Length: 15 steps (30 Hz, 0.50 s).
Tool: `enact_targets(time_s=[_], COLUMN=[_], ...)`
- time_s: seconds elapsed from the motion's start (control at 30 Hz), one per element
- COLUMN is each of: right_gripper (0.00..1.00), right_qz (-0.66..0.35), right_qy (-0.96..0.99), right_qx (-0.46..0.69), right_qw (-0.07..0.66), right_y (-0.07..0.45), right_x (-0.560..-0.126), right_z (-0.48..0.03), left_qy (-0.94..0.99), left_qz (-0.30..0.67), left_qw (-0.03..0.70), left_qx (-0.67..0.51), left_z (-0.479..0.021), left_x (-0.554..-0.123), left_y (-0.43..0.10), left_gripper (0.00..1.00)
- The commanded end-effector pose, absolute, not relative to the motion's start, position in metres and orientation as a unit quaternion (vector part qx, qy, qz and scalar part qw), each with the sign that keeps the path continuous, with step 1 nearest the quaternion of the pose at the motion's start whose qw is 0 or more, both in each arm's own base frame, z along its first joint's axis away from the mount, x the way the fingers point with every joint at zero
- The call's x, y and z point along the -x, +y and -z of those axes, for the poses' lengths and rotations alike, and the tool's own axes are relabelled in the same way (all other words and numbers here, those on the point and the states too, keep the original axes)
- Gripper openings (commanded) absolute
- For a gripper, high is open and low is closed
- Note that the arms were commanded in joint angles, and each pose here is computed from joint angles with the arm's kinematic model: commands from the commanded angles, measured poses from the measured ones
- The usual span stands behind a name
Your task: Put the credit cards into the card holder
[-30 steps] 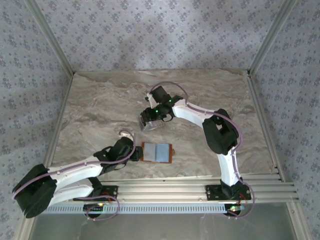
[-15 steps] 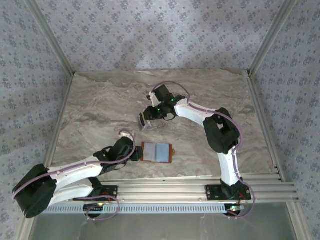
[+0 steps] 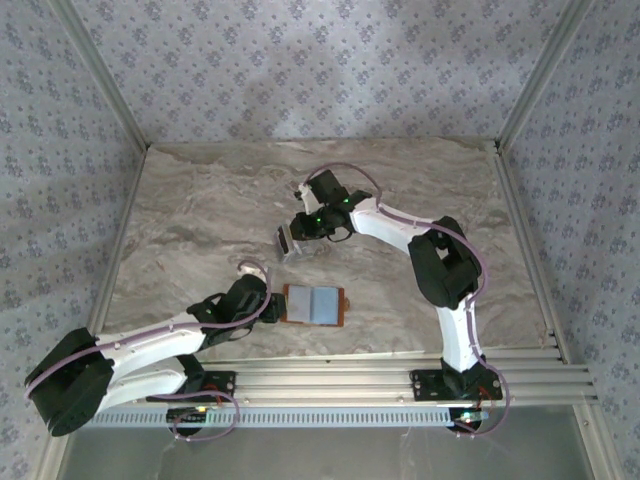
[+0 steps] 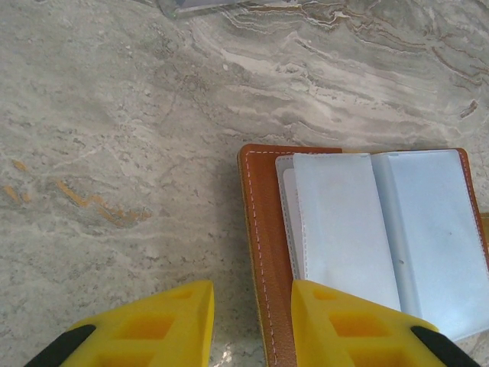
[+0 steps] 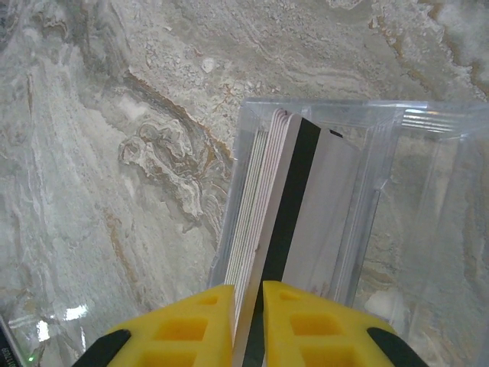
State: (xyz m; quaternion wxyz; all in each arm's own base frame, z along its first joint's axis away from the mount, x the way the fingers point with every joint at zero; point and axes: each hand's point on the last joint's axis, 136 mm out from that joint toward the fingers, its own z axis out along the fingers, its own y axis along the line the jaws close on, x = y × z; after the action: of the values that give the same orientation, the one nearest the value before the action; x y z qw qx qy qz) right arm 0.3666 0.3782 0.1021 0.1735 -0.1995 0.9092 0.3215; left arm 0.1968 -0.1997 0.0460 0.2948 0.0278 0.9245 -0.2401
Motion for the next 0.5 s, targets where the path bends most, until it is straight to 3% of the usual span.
enact_targets(time_s=[0.0,0.47], right_gripper=[0.16,0.03], right_qz=[-0.323,-0.258], right_qy=[0.906,0.923], right_qx=[0.196,0.172], right_qw=[0.19,0.228], right_y=[0.371,0.346], right_x=[-0.366,-0.372], right_z=[-0.125,-0.135], left_qy=[0.923,0.922], left_qz=[0.242,0.242], left_qw=[0.299,0.3], left_qx=[-0.023,-0.024], left_z=[-0.047,-0.049], left_x=[-0.198,-0.197], left_y=[-0.198,-0.197], left_gripper=[0.32,0.33])
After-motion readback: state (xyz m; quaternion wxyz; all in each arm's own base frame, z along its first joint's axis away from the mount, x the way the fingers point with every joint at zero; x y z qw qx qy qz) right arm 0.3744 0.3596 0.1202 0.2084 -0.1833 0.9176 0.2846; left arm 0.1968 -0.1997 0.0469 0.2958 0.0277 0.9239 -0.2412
